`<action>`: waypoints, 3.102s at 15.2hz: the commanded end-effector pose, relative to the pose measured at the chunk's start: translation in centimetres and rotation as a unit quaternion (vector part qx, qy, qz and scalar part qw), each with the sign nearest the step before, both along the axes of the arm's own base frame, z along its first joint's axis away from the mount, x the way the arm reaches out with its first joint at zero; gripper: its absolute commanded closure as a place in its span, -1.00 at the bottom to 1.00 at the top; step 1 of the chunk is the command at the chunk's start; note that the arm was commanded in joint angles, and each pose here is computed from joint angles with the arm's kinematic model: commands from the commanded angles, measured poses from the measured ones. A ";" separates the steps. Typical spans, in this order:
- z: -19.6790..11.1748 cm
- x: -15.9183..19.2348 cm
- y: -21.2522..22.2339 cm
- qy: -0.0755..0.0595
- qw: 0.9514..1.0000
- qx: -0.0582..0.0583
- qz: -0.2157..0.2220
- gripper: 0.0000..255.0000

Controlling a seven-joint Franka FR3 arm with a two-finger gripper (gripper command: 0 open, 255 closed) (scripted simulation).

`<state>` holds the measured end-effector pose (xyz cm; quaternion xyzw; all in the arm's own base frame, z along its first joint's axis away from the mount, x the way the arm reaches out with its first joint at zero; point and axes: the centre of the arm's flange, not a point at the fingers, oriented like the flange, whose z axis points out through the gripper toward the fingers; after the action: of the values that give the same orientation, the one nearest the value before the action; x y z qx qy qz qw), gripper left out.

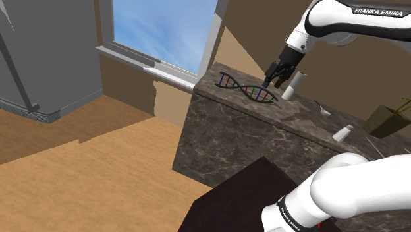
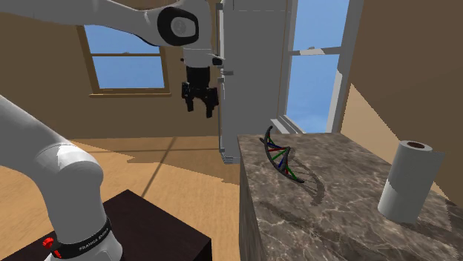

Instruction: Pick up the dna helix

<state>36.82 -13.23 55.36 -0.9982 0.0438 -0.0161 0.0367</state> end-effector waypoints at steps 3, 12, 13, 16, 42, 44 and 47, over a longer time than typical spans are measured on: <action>-1.5 2.3 -4.9 0.007 1.000 0.012 0.018 -1.00; -4.9 8.2 -15.8 0.023 0.997 0.040 0.056 -1.00; -5.4 8.9 -17.0 0.025 0.997 0.043 0.060 -1.00; -6.7 11.1 -20.4 0.030 0.996 0.052 0.073 -1.00; -15.4 18.2 -30.6 0.046 0.989 0.080 0.111 1.00; -15.4 18.2 -30.6 0.046 0.989 0.080 0.111 1.00; -14.4 18.1 -30.5 0.046 0.989 0.080 0.111 1.00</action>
<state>54.90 -43.80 40.51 -0.9903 -0.0649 0.0379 0.1165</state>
